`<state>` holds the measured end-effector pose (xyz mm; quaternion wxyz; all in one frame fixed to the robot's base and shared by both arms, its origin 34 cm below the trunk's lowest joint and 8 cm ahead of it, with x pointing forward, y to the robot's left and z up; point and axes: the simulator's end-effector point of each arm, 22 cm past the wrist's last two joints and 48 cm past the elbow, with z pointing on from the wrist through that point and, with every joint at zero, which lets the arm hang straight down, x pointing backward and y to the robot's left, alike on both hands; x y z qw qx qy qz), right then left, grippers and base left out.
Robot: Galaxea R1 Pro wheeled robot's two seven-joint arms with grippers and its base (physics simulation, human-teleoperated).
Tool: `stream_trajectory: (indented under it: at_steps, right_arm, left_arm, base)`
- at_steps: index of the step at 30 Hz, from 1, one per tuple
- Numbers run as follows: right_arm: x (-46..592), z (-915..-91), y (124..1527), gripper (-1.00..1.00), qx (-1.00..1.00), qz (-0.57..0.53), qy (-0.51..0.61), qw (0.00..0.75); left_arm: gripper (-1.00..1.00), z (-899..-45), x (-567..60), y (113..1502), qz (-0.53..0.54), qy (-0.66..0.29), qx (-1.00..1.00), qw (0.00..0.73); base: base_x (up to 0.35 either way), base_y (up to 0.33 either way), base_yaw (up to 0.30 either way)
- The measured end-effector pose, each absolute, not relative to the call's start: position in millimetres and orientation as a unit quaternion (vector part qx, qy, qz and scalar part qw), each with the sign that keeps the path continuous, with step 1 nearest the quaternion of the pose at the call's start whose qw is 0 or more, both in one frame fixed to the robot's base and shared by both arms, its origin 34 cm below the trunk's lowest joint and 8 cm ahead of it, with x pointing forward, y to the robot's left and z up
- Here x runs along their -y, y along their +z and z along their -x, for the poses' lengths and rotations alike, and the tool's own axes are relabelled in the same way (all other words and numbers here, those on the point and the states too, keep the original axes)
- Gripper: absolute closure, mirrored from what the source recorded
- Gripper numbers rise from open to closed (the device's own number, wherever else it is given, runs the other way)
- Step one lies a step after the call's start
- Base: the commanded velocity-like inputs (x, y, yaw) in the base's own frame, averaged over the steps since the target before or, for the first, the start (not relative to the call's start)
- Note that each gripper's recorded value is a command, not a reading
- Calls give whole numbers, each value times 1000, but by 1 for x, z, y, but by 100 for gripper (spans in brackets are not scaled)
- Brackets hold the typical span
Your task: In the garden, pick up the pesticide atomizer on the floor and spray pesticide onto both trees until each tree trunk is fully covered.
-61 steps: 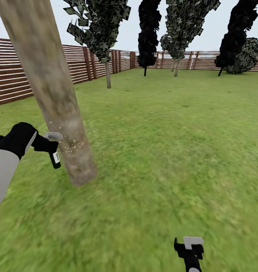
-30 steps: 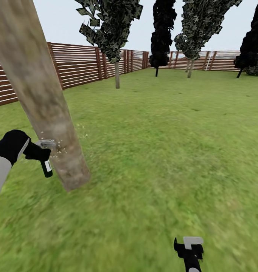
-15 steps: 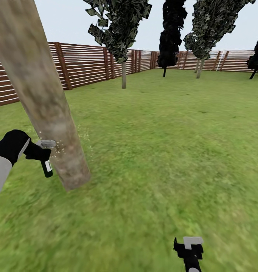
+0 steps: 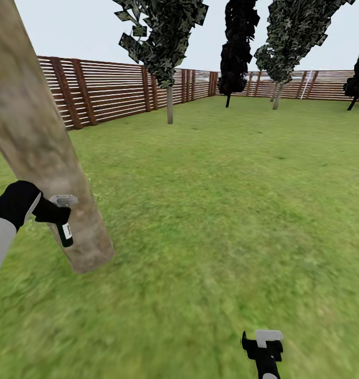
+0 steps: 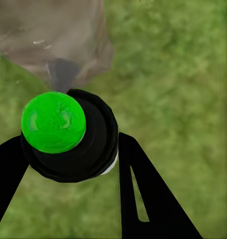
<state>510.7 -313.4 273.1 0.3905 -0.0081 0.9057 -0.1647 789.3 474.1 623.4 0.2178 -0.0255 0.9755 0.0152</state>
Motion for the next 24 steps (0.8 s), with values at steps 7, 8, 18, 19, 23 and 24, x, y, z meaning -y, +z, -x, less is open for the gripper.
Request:
stream_trajectory:
  at_steps: [7,8,18,19,23,24]
  right_arm:
    - [313,-511,273,-100,-906,8,-165,390]
    - [313,-510,273,-100,-906,8,-164,390]
    - [311,-511,273,-100,-906,8,-163,391]
    - [311,-511,273,-100,-906,8,-163,391]
    - [313,-511,273,-100,-906,8,-165,390]
    - [313,-511,273,-100,-906,8,-165,390]
  left_arm:
    - [100,-782,-487,618,31,24,-977,209]
    - [100,-776,-491,613,35,25,-978,204]
    - [100,-745,-512,569,85,23,-979,185]
    - [100,-746,-511,569,89,20,-978,187]
    - [100,-730,-522,550,93,45,-980,171]
    - [100,-728,-523,546,93,47,-980,170]
  base:
    - [2,-277,19]
    - [0,-277,191]
    - [43,-277,263]
    - [109,-277,78]
    - [126,-275,14]
    - [139,-271,1]
